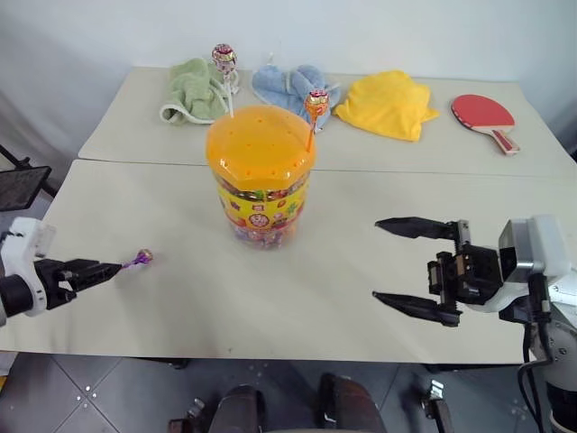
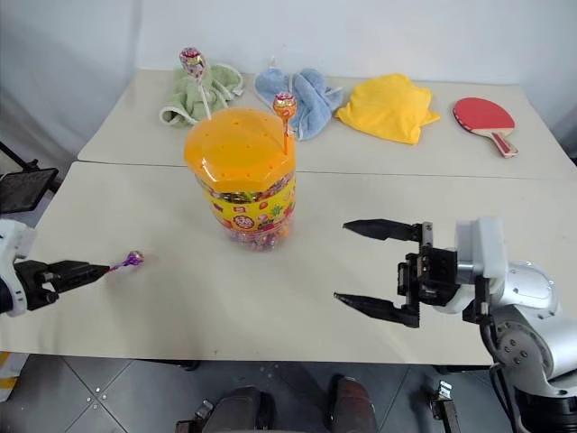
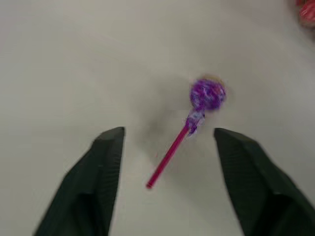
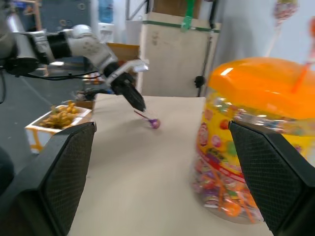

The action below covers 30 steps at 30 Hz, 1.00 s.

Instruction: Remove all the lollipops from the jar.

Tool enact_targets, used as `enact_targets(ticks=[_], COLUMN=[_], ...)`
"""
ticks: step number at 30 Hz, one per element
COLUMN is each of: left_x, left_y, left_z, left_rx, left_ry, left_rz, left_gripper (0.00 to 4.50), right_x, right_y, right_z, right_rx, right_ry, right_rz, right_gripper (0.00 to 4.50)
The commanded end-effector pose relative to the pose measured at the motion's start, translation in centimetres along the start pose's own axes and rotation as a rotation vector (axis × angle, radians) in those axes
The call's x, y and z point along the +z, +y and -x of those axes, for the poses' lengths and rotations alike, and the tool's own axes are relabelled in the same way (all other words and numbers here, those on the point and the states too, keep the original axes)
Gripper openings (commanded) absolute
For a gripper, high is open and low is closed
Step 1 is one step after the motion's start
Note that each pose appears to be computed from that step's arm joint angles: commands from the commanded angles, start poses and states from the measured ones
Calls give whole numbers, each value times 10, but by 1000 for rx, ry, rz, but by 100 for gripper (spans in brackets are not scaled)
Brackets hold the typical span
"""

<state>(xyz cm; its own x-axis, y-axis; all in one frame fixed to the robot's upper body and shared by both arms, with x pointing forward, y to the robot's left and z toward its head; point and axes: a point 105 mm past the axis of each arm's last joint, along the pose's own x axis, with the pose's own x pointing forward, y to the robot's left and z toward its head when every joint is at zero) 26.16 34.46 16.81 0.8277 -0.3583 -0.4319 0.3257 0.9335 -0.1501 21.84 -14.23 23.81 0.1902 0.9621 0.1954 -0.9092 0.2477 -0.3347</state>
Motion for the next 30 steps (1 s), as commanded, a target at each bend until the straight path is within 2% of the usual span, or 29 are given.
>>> enact_targets(ticks=[1,3,6,9,12,13,19,23,27,30], left_x=[45,70,111,133,164,173,185,189,195,195], left_y=[-22,-46,-77,-104,-124,-128,-150,-166,-174,-175], left_z=[10,15,16,-7,-33,-39,-81,-93,-98,-98], left_rx=[-214,-402,-609,-697,-731,-735,-769,-839,-872,-889], left_ry=[-212,-369,-612,-678,-785,-811,-749,-749,-745,-732], left_rz=[-147,-225,-184,-218,-235,-232,-272,-272,-238,-230], left_gripper=[311,311,311,365,446,446,446,446,365,265], right_x=[16,22,30,35,38,40,51,45,45,46], right_y=[-15,-21,-26,-29,-33,-34,-39,-36,-35,-35], right_z=[10,15,20,22,23,23,17,14,12,12], right_rx=[-115,-170,-211,-233,-268,-279,-316,-309,-312,-321], right_ry=[-36,-57,-81,-103,-136,-145,-236,-213,-212,-213], right_rz=[31,24,31,20,12,15,-7,-15,2,13], right_gripper=[450,450,450,450,450,450,450,450,450,450])
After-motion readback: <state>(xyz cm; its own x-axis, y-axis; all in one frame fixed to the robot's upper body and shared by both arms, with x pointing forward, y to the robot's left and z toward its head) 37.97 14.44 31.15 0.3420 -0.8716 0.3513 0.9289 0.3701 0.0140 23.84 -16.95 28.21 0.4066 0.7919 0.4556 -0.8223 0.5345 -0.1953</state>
